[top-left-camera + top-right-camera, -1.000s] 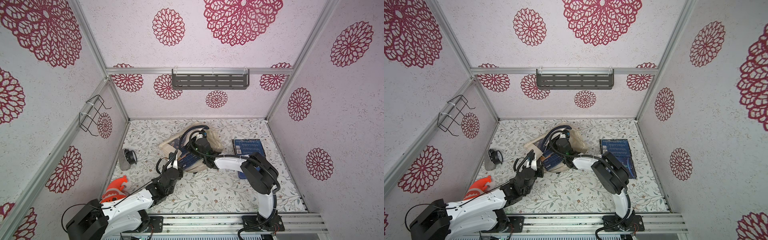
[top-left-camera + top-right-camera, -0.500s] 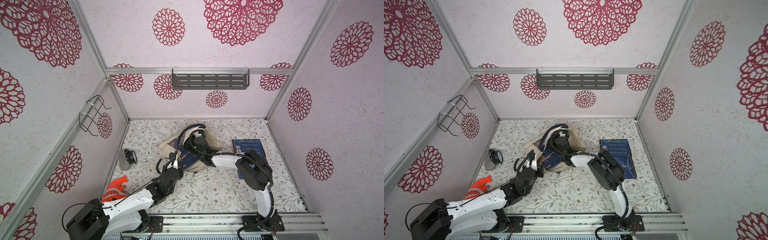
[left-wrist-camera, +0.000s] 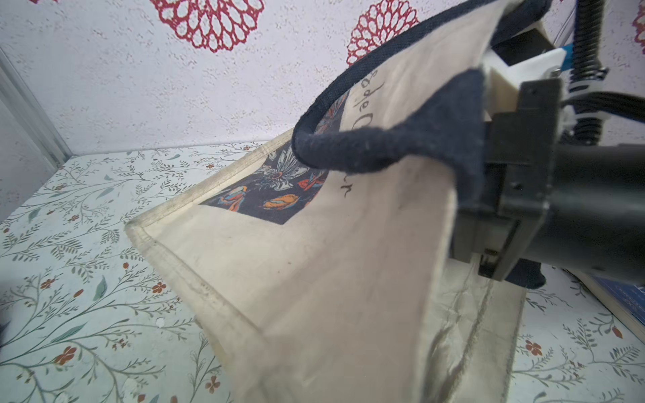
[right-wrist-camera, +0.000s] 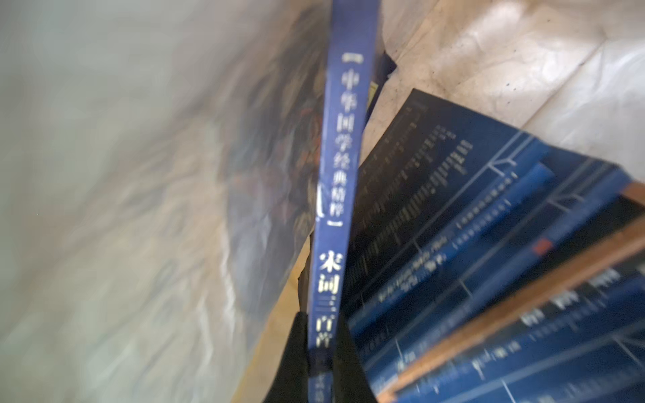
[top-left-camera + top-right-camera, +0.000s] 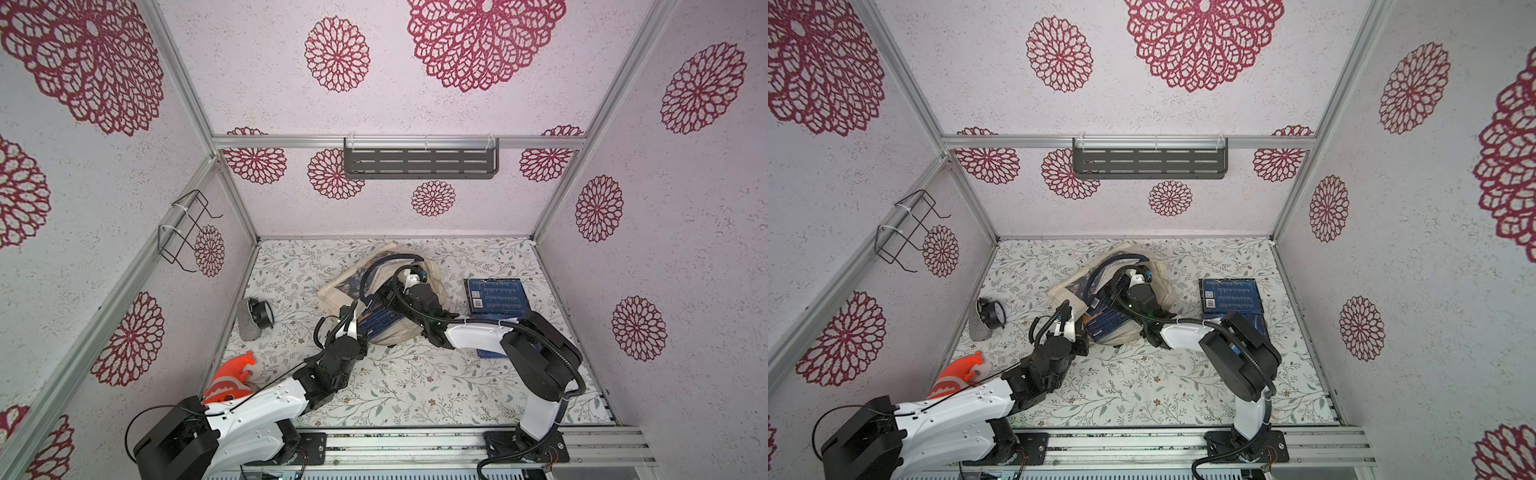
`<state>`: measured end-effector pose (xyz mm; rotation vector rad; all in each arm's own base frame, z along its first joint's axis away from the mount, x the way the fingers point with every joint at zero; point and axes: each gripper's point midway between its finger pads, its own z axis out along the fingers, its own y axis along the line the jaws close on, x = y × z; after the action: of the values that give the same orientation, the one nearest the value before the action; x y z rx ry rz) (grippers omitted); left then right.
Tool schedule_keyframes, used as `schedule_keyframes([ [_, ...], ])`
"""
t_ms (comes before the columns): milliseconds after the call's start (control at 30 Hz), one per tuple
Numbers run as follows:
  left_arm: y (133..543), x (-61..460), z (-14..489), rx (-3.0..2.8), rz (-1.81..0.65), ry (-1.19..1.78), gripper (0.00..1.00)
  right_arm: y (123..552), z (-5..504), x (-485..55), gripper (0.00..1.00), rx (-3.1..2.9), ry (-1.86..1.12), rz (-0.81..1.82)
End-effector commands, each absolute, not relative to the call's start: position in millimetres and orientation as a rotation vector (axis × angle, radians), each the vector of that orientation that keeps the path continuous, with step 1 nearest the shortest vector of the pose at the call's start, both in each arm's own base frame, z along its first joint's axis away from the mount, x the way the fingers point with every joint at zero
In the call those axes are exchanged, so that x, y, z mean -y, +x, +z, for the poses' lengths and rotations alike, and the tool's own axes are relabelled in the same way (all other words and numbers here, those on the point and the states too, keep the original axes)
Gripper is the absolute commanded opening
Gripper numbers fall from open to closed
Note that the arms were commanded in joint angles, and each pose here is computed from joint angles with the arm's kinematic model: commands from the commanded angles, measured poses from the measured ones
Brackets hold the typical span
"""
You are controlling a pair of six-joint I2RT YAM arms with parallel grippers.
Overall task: Take out the books from the canvas bag
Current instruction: Pick up the book from the canvas bag.
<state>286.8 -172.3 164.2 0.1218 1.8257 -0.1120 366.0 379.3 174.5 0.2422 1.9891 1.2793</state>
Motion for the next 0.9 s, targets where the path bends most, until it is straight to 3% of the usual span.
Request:
schedule_keyframes([
  [0, 289.3, 182.5, 188.8, -1.76, -0.168, 0.099, 0.0, 351.4, 223.2, -375.1, 0.0, -1.841, 0.103, 1.348],
  [467, 289.0, 180.6, 190.4, -1.758, -0.162, 0.091, 0.0, 294.9, 244.6, -319.3, 0.0, -1.744, -0.163, 1.175],
  [867, 290.1, 182.5, 187.2, -1.767, -0.151, 0.099, 0.0, 269.9, 263.1, -239.8, 0.0, -1.6, -0.094, 0.96],
])
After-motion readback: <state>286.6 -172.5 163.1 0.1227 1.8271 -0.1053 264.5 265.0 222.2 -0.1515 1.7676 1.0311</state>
